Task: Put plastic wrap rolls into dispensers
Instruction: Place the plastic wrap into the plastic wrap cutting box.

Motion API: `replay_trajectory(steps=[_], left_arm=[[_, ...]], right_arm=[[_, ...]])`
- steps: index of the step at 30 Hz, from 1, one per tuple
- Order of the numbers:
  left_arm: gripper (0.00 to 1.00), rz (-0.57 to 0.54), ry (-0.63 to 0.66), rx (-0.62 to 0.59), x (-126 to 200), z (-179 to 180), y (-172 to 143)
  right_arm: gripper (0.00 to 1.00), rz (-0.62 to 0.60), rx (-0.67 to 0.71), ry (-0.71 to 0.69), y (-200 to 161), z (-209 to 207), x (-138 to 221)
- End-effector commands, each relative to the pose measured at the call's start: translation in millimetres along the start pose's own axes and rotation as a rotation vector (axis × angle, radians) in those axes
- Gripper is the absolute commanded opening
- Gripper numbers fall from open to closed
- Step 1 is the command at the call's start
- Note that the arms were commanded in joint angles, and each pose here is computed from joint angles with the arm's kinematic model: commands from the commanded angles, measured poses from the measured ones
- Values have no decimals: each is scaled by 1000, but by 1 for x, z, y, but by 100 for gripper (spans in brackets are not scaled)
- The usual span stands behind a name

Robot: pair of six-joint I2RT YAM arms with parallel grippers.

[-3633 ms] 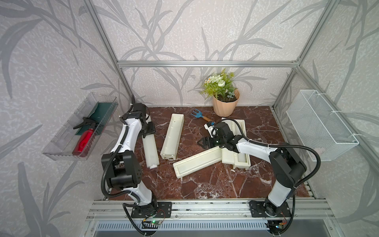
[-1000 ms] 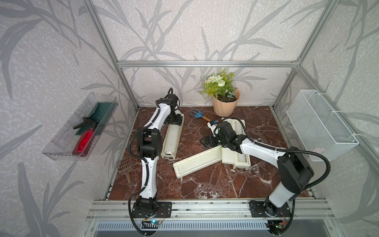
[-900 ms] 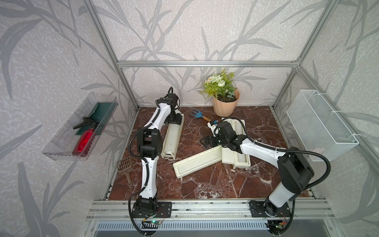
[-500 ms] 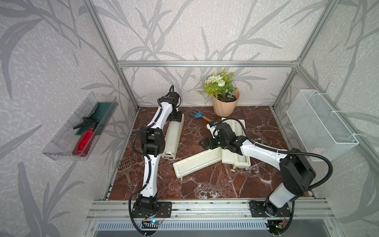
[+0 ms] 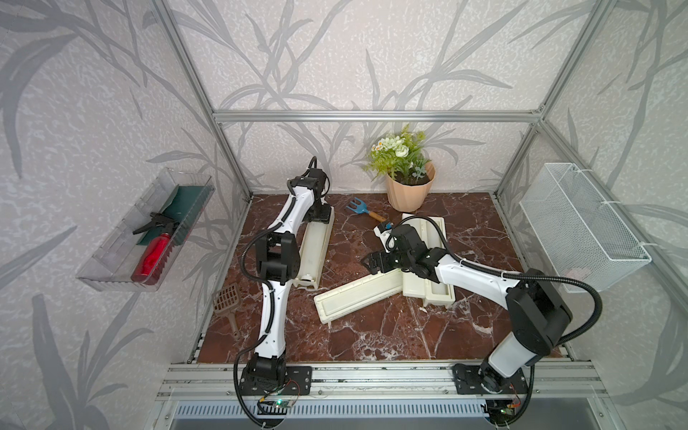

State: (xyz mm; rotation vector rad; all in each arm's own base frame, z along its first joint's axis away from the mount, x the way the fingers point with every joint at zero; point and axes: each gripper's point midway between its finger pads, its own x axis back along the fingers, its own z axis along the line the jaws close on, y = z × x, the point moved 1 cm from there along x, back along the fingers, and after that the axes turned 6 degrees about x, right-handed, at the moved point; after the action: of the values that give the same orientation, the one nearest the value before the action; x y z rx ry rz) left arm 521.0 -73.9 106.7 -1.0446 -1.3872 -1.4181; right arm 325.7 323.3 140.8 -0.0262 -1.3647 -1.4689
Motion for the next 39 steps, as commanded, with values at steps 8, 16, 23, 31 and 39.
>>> replay_trajectory(steps=[8,16,23,31,39], left_arm=[[34,91,5,-22,19,5,-25],[27,11,0,-44,71,10,-20],[25,69,-2,-47,66,11,-32],[68,91,6,0,29,10,-39],[68,143,0,29,-3,11,-53]], right_arm=[[95,-18,-5,19,0,4,-3],[95,-20,-21,39,-6,5,-5],[95,-15,-23,54,-8,7,-7],[96,-10,-22,57,-10,7,-6],[96,-5,-23,38,-12,4,-5]])
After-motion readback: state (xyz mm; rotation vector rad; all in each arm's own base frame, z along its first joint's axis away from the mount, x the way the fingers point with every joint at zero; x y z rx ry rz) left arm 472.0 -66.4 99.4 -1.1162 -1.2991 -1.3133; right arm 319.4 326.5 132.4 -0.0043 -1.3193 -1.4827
